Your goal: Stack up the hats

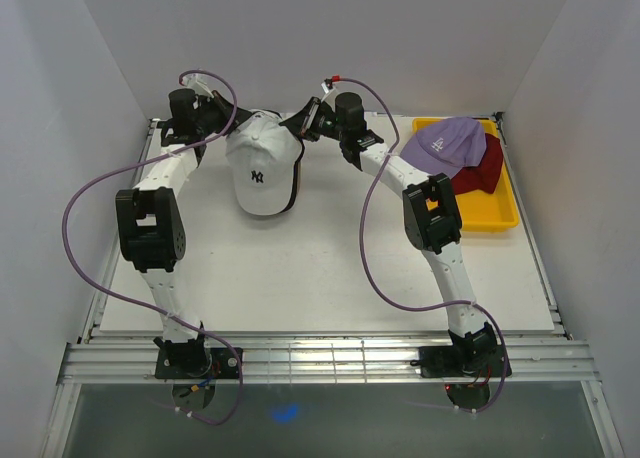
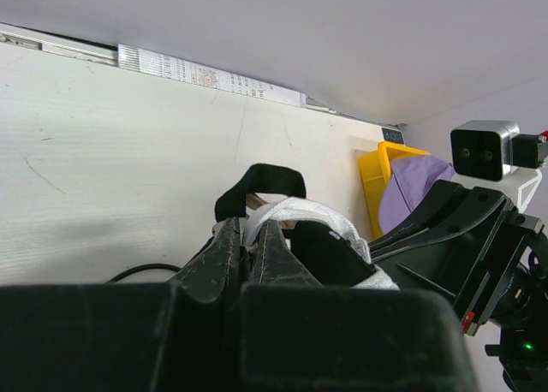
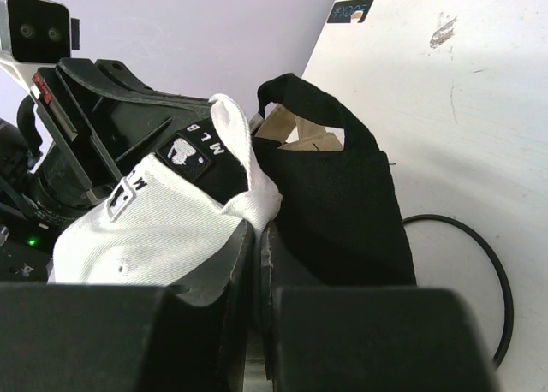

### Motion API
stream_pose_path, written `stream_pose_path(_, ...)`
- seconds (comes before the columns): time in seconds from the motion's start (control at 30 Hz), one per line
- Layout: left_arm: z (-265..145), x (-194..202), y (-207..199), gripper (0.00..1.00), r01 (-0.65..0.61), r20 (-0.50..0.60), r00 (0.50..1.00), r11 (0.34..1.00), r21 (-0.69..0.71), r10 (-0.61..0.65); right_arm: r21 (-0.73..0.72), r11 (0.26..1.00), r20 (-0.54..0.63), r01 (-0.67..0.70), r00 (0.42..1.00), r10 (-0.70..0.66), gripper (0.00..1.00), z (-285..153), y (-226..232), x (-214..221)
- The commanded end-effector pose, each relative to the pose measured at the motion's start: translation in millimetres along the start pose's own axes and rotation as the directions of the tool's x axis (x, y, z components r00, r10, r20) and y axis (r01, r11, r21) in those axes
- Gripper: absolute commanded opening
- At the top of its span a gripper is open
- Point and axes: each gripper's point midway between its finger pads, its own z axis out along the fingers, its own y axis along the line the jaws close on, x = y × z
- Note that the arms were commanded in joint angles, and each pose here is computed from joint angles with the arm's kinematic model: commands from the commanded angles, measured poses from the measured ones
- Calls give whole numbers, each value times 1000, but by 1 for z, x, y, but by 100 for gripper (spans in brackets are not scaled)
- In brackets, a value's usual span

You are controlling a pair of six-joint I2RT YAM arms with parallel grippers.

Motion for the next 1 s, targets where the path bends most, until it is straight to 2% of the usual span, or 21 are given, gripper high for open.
stream_pose_path(0.0,-10,85,83,0,55,-198,973,958,-282,-114,421,901,-160,-104,969,187,8,-27,-157,87)
stream_pose_path(0.4,-15,109,108,0,63,-221,964,932,-356,-149,452,885,-170,-112,963,209,8,-33,-171,93)
stream_pose_path(0.63,-17,114,109,2,48,-225,965,937,-345,-132,427,898,-165,-108,967,195,8,-34,-171,87)
stream_pose_path(0.77,-19,99,98,25,20,-209,974,945,-326,-93,368,926,-146,-89,978,152,10,-29,-155,69)
stream_pose_path(0.8,-20,91,93,36,9,-198,977,949,-316,-75,349,934,-141,-81,980,138,11,-28,-147,63)
stream_pose_path(0.9,-22,76,81,51,-5,-177,983,957,-290,-49,297,953,-134,-61,985,105,12,-25,-133,52)
stream_pose_path(0.97,-24,62,67,55,-15,-157,987,964,-264,-28,256,965,-129,-47,988,82,13,-22,-122,44)
